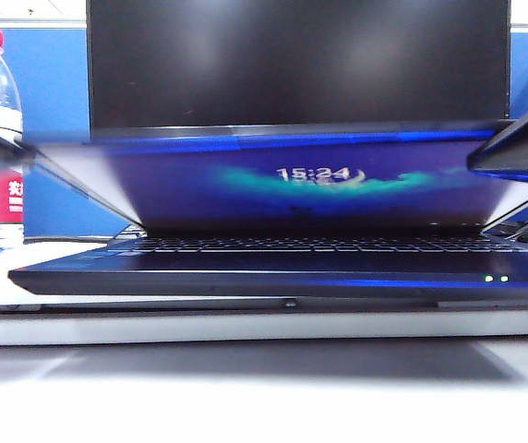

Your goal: Open the lid of the black laptop.

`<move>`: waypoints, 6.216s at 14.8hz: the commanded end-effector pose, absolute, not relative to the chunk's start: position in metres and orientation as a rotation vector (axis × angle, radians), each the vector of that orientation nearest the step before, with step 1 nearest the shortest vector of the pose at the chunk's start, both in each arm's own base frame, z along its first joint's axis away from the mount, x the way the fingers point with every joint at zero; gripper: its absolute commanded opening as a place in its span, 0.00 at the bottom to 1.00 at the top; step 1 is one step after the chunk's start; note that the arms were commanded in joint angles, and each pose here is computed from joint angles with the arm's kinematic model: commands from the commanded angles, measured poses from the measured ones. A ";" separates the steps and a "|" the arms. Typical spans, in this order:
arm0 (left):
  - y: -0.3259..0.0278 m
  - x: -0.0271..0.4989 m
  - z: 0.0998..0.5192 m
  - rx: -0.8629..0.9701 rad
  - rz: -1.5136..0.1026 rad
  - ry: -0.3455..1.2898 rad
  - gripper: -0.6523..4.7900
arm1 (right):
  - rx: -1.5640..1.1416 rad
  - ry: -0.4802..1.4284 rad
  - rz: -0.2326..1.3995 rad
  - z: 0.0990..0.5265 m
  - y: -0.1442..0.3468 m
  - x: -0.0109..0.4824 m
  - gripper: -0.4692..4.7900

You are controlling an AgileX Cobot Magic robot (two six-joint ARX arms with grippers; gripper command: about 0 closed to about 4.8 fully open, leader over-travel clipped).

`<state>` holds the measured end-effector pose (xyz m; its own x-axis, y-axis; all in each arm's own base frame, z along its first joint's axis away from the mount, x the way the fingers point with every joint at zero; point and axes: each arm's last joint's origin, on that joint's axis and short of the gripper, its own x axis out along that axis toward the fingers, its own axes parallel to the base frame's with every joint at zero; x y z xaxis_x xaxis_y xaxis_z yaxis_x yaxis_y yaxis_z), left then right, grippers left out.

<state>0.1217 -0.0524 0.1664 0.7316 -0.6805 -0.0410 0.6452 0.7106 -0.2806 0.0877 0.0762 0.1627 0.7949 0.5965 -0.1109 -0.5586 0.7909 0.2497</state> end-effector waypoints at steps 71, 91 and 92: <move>-0.057 0.132 0.180 -0.056 -0.780 0.258 0.22 | 0.214 -0.114 0.552 0.193 0.069 0.092 0.08; -0.099 0.145 0.190 -0.209 -0.839 0.085 0.22 | 0.215 -0.116 0.551 0.193 0.068 0.092 0.08; -0.100 0.146 0.192 -0.210 -0.840 0.081 0.22 | 0.215 -0.116 0.551 0.193 0.068 0.092 0.08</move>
